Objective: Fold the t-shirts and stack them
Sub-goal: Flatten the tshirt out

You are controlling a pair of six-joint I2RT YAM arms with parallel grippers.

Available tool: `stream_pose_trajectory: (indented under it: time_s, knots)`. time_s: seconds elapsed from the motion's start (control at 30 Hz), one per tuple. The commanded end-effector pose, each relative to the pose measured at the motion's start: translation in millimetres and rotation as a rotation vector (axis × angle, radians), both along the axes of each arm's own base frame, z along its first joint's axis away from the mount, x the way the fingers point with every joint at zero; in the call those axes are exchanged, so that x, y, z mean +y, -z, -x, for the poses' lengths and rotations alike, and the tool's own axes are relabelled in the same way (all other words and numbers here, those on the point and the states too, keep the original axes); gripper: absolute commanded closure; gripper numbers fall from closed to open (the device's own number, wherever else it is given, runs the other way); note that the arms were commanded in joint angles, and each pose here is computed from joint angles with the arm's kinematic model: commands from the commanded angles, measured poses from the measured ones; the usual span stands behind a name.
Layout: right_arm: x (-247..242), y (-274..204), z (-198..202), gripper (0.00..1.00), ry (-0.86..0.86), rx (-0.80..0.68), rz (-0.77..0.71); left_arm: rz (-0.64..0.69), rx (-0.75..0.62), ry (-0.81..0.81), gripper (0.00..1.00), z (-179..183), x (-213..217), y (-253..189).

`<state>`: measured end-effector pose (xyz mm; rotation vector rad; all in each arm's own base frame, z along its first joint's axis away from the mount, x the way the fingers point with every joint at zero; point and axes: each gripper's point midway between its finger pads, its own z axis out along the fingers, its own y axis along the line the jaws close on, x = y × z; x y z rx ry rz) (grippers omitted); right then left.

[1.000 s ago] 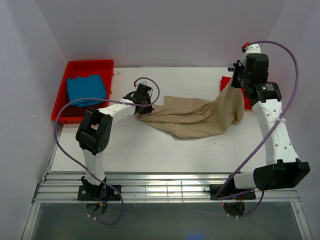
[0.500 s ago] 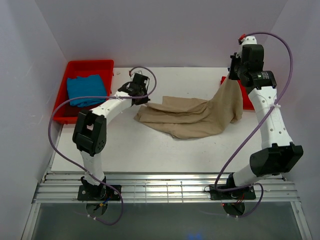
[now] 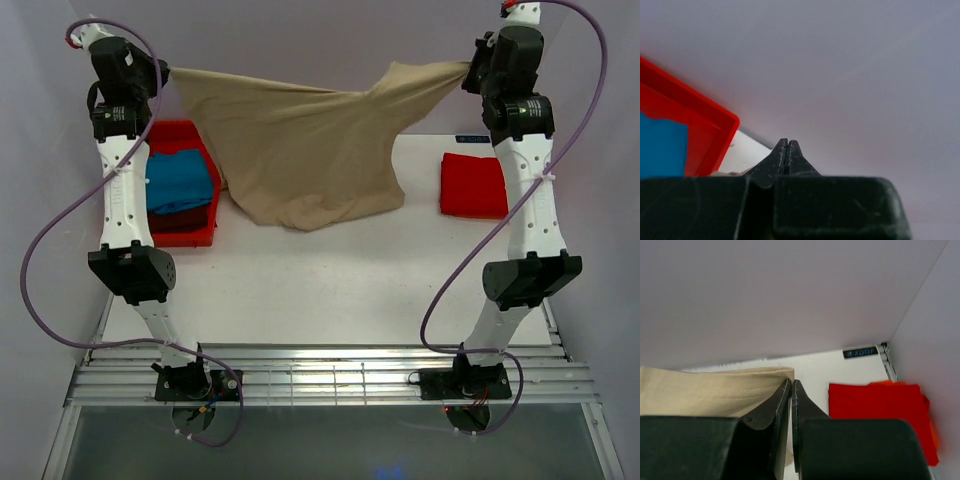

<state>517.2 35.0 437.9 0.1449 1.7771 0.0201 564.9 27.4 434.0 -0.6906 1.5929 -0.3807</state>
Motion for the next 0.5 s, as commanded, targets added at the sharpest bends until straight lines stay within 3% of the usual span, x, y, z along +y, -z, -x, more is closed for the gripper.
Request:
stream_pose_trajectory:
  time_s: [0.0, 0.03, 0.13, 0.27, 0.47]
  knots:
    - [-25, -78, 17, 0.92, 0.089, -0.259, 0.000, 0.093, -0.088, 0.134, 1.00, 13, -13, -32]
    - [-26, -107, 30, 0.92, 0.087, -0.356, 0.006, 0.089, -0.101, 0.146, 1.00, 19, -13, -38]
    - [-26, -124, 40, 0.92, 0.067, -0.422, 0.040, 0.034, -0.154, 0.195, 1.00, 30, -17, -53]
    - [-26, -131, 47, 0.92, 0.063, -0.429, 0.062, 0.003, -0.224, 0.209, 1.00, 56, -15, -72]
    - [-19, -151, 101, 0.92, -0.003, -0.463, 0.033, -0.021, -0.282, 0.292, 1.00, 109, -33, -108]
